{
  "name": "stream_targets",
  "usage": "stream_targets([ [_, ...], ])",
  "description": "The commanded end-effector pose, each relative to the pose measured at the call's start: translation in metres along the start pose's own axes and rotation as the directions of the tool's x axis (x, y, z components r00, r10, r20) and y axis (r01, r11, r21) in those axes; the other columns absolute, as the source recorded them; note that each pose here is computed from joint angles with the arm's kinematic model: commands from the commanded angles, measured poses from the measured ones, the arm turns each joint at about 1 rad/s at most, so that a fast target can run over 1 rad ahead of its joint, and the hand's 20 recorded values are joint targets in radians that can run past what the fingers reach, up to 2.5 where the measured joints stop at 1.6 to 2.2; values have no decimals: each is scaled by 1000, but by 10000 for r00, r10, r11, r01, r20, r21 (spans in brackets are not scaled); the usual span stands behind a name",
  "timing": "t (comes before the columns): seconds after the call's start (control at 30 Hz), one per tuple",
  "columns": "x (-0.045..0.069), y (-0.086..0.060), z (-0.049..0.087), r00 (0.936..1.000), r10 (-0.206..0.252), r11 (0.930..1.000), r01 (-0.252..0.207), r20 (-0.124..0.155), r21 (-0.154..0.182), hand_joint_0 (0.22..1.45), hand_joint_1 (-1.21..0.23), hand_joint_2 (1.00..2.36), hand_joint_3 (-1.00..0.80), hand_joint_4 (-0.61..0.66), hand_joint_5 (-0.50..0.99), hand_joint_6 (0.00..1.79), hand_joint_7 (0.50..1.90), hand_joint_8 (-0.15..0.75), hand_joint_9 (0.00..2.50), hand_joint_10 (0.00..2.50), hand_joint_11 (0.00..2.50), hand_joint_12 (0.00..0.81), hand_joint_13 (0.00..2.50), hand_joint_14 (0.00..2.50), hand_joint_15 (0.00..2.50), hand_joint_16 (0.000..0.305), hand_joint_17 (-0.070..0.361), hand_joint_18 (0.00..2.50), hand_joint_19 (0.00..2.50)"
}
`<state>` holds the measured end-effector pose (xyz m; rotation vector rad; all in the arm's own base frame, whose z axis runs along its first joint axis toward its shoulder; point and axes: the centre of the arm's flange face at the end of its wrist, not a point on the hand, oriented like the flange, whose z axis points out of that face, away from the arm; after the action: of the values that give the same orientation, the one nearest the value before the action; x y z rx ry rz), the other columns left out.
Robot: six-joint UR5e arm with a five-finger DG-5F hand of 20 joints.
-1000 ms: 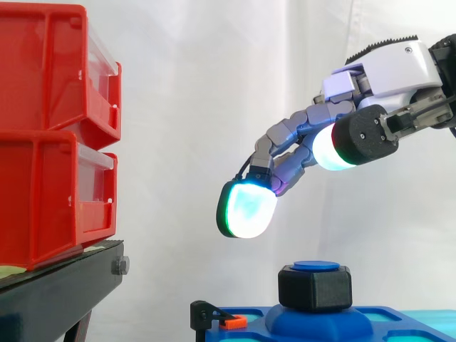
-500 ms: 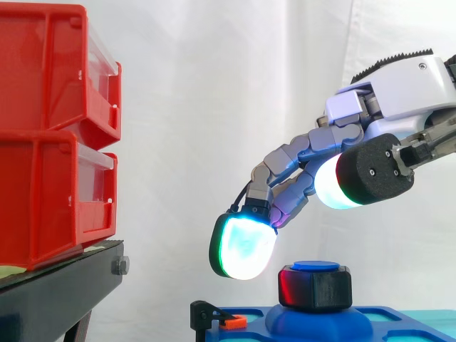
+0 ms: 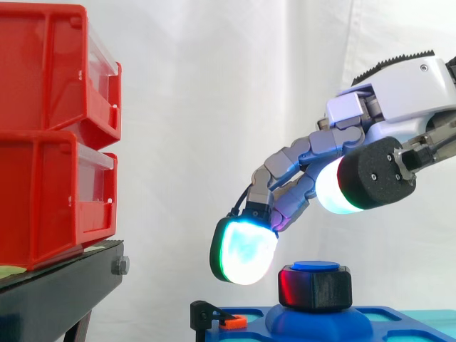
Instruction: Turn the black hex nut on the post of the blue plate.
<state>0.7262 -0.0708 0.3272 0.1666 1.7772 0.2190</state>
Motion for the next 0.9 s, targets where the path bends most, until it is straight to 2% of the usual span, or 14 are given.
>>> stream_targets([
  [0.0,6,-2,0,10000,7,10000,-7,-82,31,521,-319,1000,-500,271,-185,502,760,269,451,0,0,224,341,1,56,20,45,14,291],
  [0.1,7,-7,-2,9999,38,10000,-38,-128,42,522,-318,1000,-500,271,-185,502,762,268,451,0,0,223,347,1,58,20,44,11,291],
  [0.53,6,-12,-4,9999,27,10000,-27,-166,17,522,-315,1000,-500,280,-178,503,798,265,455,0,0,219,356,1,60,18,40,4,288],
  [0.87,3,-25,-6,9999,60,10000,-60,-149,-40,524,-315,1000,-500,280,-177,503,821,263,461,0,0,216,365,2,62,17,38,8,290],
])
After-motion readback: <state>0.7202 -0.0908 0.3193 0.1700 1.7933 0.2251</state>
